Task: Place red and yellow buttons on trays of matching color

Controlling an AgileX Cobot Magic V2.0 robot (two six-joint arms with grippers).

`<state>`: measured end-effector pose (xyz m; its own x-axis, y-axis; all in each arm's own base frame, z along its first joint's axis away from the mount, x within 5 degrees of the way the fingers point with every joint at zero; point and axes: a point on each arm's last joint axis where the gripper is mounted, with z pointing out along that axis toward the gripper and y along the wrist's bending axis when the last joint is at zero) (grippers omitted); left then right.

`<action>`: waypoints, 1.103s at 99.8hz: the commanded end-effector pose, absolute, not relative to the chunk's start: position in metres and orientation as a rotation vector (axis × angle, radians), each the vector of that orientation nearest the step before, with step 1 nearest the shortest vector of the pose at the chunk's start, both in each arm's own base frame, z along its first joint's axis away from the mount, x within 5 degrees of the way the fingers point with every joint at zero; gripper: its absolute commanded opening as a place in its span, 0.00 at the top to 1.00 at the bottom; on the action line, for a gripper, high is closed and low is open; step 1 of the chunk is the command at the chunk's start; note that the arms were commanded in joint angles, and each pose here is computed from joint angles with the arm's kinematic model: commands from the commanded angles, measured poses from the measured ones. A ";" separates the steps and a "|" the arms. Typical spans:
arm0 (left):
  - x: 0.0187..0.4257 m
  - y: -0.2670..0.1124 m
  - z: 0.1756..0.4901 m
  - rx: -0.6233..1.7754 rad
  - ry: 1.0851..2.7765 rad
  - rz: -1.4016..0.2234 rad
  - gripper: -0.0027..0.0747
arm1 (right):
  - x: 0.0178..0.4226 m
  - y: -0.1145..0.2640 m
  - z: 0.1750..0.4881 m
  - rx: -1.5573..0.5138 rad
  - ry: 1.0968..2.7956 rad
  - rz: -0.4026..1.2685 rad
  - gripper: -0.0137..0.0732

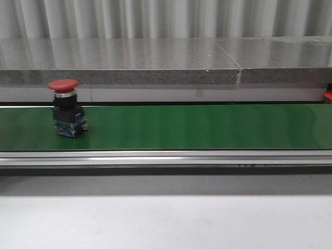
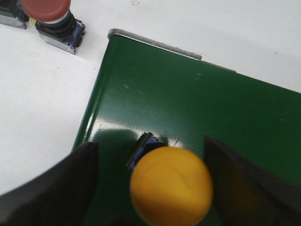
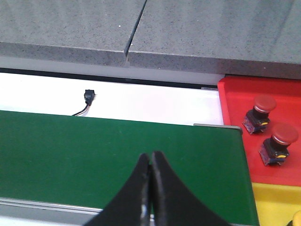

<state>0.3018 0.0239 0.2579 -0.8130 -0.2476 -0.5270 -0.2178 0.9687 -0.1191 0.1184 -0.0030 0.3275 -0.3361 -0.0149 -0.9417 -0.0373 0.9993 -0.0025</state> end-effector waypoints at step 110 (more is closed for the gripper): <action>0.126 -0.026 0.340 0.118 1.840 -0.187 0.14 | 0.119 -0.005 0.340 -0.019 1.833 0.002 0.94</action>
<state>0.1402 -0.0270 0.3298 -0.4039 0.0018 -0.9148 0.1576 0.9852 -0.0676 0.1184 -0.0030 0.3275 -0.3361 -0.0149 -0.9417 -0.0373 0.9993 -0.0025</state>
